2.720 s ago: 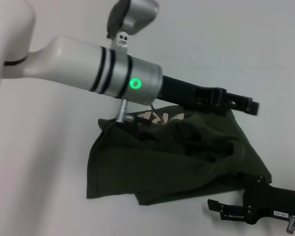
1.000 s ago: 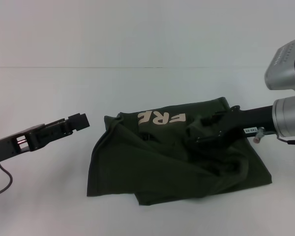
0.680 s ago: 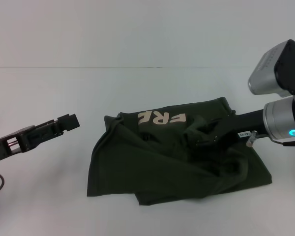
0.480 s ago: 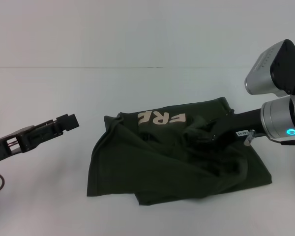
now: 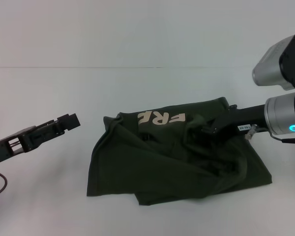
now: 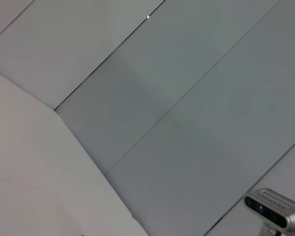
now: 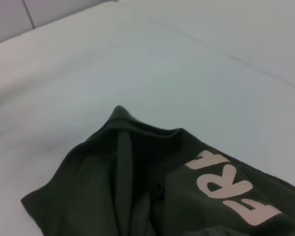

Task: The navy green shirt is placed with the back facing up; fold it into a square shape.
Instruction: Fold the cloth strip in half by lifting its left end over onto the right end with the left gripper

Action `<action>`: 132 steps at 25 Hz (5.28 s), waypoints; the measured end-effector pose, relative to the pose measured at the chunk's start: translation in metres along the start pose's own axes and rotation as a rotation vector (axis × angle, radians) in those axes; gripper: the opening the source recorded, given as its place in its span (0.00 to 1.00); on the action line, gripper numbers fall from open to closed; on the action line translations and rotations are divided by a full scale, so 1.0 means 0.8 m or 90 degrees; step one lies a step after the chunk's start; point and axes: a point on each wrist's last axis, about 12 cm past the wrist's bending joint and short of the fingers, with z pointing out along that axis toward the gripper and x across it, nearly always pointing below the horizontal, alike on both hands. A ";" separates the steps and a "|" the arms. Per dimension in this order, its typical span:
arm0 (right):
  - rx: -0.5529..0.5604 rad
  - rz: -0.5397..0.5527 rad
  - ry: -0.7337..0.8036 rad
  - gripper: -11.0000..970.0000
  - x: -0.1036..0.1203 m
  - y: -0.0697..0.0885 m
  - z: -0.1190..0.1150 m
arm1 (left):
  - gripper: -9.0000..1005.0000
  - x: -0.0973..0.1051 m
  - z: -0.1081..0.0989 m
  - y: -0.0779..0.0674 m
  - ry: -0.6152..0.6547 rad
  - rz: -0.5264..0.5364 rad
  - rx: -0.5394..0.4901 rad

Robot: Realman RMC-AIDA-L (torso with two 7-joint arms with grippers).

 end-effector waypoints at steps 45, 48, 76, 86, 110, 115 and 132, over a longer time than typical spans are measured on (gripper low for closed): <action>0.082 0.569 -0.319 0.12 0.162 -0.038 -0.032 | 0.90 0.006 0.003 0.005 -0.009 -0.010 -0.014; 0.085 0.572 -0.320 0.18 0.161 -0.039 -0.031 | 0.90 0.006 0.003 0.005 -0.009 -0.010 -0.013; -0.088 0.230 -0.397 0.93 0.181 0.020 -0.088 | 0.90 -0.002 -0.030 0.011 0.123 -0.363 -0.090; -0.167 0.123 -0.342 0.93 0.186 0.054 -0.066 | 0.90 0.024 -0.007 0.041 0.118 -0.432 -0.201; -0.172 0.116 -0.335 0.93 0.188 0.057 -0.063 | 0.90 0.001 0.049 0.061 0.265 0.171 -0.227; -0.172 0.117 -0.335 0.93 0.187 0.057 -0.064 | 0.90 0.010 0.055 0.058 0.272 0.172 -0.216; -0.170 0.116 -0.332 0.93 0.184 0.055 -0.061 | 0.90 0.026 0.080 0.054 0.293 0.200 -0.202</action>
